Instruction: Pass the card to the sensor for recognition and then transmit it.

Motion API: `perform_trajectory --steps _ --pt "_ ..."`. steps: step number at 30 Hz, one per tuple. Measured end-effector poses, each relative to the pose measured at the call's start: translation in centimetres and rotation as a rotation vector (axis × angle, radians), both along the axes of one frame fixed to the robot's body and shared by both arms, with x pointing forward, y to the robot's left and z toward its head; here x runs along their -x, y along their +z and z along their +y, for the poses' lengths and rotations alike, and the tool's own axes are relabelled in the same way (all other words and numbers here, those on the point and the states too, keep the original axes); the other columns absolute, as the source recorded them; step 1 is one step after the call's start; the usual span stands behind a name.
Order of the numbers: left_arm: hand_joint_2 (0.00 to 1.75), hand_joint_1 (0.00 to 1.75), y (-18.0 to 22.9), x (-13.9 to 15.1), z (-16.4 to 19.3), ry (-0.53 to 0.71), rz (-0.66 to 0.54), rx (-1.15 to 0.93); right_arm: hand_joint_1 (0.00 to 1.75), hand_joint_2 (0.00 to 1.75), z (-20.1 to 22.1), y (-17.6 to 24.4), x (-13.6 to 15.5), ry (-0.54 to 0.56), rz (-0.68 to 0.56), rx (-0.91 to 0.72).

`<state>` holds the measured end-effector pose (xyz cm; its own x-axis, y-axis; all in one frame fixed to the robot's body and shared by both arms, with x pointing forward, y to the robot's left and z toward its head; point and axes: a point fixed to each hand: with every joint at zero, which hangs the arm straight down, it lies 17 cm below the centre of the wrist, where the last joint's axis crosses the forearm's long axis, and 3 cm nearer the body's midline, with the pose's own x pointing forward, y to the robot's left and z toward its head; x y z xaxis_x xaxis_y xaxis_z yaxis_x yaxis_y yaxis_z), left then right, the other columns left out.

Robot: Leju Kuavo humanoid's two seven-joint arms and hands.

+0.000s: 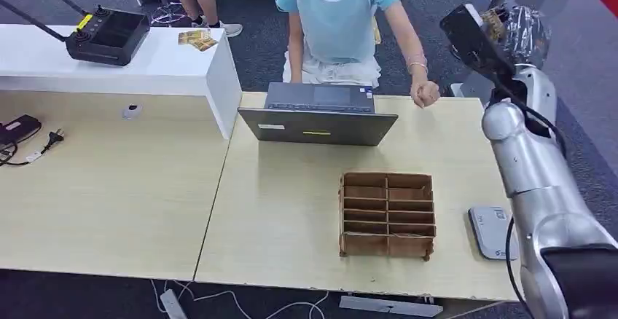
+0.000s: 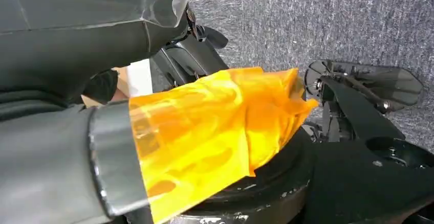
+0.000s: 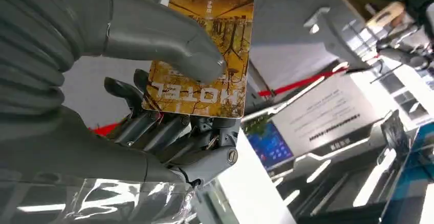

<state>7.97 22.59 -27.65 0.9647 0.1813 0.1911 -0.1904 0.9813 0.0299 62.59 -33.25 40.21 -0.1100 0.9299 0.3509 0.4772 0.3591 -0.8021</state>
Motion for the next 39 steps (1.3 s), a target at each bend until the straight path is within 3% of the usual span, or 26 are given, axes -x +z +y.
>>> perform_trajectory --steps 10,23,31,39 --pt "0.00 0.00 0.0 -0.1 0.1 0.035 -0.003 0.004 1.75 1.75 1.1 -1.5 -0.4 0.256 0.139 -0.409" --pt "0.00 0.00 0.0 -0.1 0.3 0.094 -0.017 0.008 1.75 1.75 0.9 -2.6 0.5 0.567 0.289 -0.713" --pt "0.00 0.00 0.0 0.2 0.6 0.135 -0.020 0.007 1.75 1.75 -2.1 -3.2 2.1 0.664 0.391 -0.790" --pt "0.00 0.00 -0.1 0.6 0.8 0.150 -0.021 0.005 1.75 1.75 -7.1 -2.7 4.4 0.691 0.388 -0.870"
